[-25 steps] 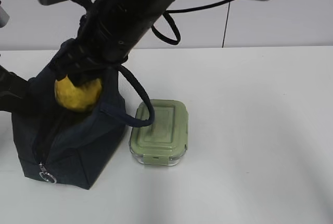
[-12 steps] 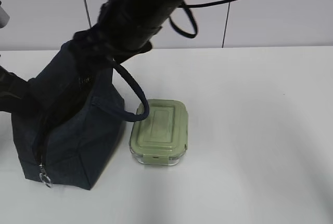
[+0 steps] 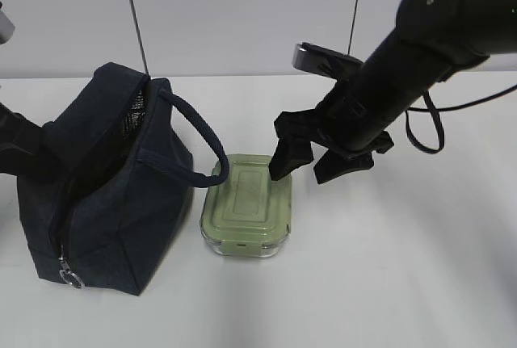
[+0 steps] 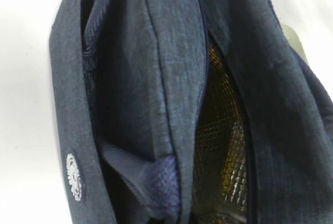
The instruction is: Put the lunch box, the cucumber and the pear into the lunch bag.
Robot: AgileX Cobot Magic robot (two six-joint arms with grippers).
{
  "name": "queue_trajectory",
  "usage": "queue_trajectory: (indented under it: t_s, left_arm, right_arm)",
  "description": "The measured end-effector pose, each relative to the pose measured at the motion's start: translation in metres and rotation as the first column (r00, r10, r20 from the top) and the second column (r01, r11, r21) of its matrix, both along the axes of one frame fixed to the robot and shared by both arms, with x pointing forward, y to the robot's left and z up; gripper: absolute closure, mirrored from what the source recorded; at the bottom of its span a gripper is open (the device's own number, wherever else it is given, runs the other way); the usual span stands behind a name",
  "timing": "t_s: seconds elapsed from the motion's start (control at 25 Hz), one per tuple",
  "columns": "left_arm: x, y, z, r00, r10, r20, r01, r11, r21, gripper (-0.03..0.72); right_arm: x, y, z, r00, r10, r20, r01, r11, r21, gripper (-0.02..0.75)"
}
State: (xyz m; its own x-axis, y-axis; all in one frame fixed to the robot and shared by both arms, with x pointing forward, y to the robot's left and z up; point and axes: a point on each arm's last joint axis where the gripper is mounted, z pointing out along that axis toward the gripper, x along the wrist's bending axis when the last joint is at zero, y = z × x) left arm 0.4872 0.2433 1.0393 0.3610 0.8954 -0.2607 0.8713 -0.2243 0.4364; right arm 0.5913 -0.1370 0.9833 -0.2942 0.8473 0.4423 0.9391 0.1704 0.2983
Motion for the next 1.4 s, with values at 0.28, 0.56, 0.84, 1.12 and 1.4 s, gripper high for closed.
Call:
queue_trajectory:
  t_s: [0.28, 0.56, 0.84, 1.12, 1.4]
  left_arm:
    - [0.0, 0.0, 0.0, 1.0, 0.0, 0.0, 0.0, 1.0, 0.0, 0.686]
    - [0.0, 0.0, 0.0, 1.0, -0.001, 0.0, 0.001, 1.0, 0.003, 0.686]
    - [0.0, 0.0, 0.0, 1.0, -0.002, 0.001, 0.002, 1.0, 0.005, 0.686]
    - [0.0, 0.0, 0.0, 1.0, -0.002, 0.001, 0.002, 1.0, 0.005, 0.686]
    - [0.0, 0.0, 0.0, 1.0, -0.002, 0.001, 0.002, 1.0, 0.006, 0.686]
  right_arm:
    - [0.003, -0.028, -0.017, 0.992, -0.125, -0.01, 0.123, 0.954, 0.273, 0.167]
    - [0.004, -0.053, -0.049, 0.987, -0.13, -0.093, 0.158, 0.88, 0.449, 0.167]
    - [0.007, -0.052, -0.078, 0.986, -0.097, -0.136, 0.153, 0.855, 0.495, 0.167]
    - [0.009, -0.047, -0.085, 0.992, -0.081, -0.099, 0.122, 0.833, 0.54, 0.167]
    - [0.008, -0.038, -0.089, 0.997, -0.055, -0.06, 0.079, 0.848, 0.524, 0.168]
